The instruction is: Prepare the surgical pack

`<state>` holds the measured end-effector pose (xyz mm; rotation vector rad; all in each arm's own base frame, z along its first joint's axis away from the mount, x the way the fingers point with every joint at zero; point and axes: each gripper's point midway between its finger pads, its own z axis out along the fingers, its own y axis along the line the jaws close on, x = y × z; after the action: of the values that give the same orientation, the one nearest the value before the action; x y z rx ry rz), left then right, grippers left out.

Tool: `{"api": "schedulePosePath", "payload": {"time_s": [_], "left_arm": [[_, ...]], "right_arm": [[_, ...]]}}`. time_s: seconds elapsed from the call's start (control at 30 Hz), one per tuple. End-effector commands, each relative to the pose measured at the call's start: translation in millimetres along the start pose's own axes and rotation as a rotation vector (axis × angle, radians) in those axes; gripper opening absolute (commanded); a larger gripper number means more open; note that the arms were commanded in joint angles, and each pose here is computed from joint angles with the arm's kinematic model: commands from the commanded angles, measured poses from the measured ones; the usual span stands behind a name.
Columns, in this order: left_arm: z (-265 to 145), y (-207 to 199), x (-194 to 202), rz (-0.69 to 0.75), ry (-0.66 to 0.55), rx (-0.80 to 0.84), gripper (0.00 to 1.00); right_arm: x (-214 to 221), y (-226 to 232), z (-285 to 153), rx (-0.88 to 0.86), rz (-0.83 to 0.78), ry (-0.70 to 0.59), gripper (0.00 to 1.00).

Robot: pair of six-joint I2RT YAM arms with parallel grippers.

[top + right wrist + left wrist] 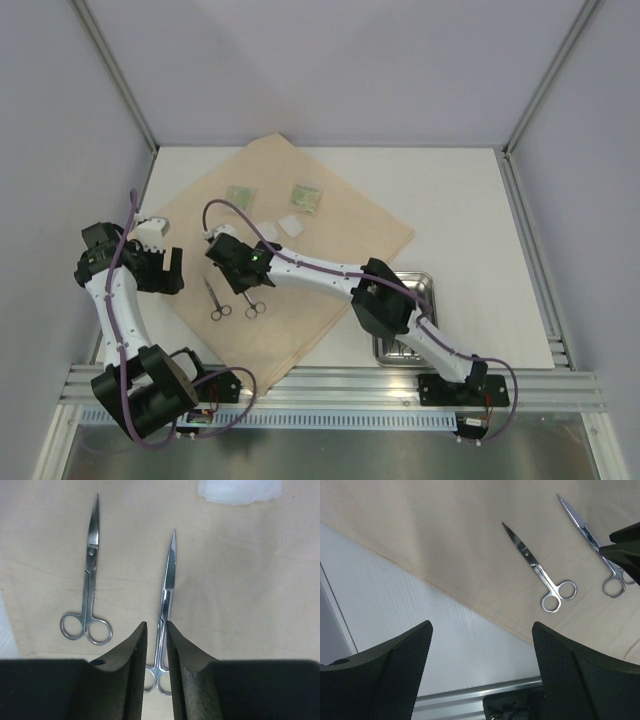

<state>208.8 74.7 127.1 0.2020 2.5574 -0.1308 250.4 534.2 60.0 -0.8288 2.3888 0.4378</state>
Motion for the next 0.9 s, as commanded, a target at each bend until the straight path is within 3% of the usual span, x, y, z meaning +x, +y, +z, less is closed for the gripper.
{"api": "schedulePosePath", "payload": {"time_s": [0.0, 0.17, 0.53, 0.7, 0.77, 0.8, 0.87], "left_arm": [[-4, 1, -3, 0.02, -0.02, -0.005, 0.91], [-4, 2, -2, 0.017, -0.014, -0.008, 0.91], [-3, 4, -4, 0.019, -0.015, -0.009, 0.91], [-4, 6, -6, 0.023, -0.017, -0.02, 0.91], [-5, 7, -6, 0.02, -0.015, -0.024, 0.91], [-5, 8, -7, 0.021, -0.014, -0.025, 0.91], [-5, 8, -7, 0.022, -0.015, -0.028, 0.91]], "right_arm": [[28, -11, 17, 0.055, -0.051, 0.101, 0.24], [62, -23, 35, 0.113, -0.062, 0.208, 0.25], [106, -50, 26, 0.222, -0.1, 0.387, 0.29], [110, -39, 12, 0.146, -0.099, 0.425, 0.32], [110, -36, 9, 0.129, -0.095, 0.437, 0.22], [111, -37, 7, 0.133, -0.097, 0.44, 0.12], [106, -37, 2, 0.133, -0.091, 0.425, 0.07]]}}
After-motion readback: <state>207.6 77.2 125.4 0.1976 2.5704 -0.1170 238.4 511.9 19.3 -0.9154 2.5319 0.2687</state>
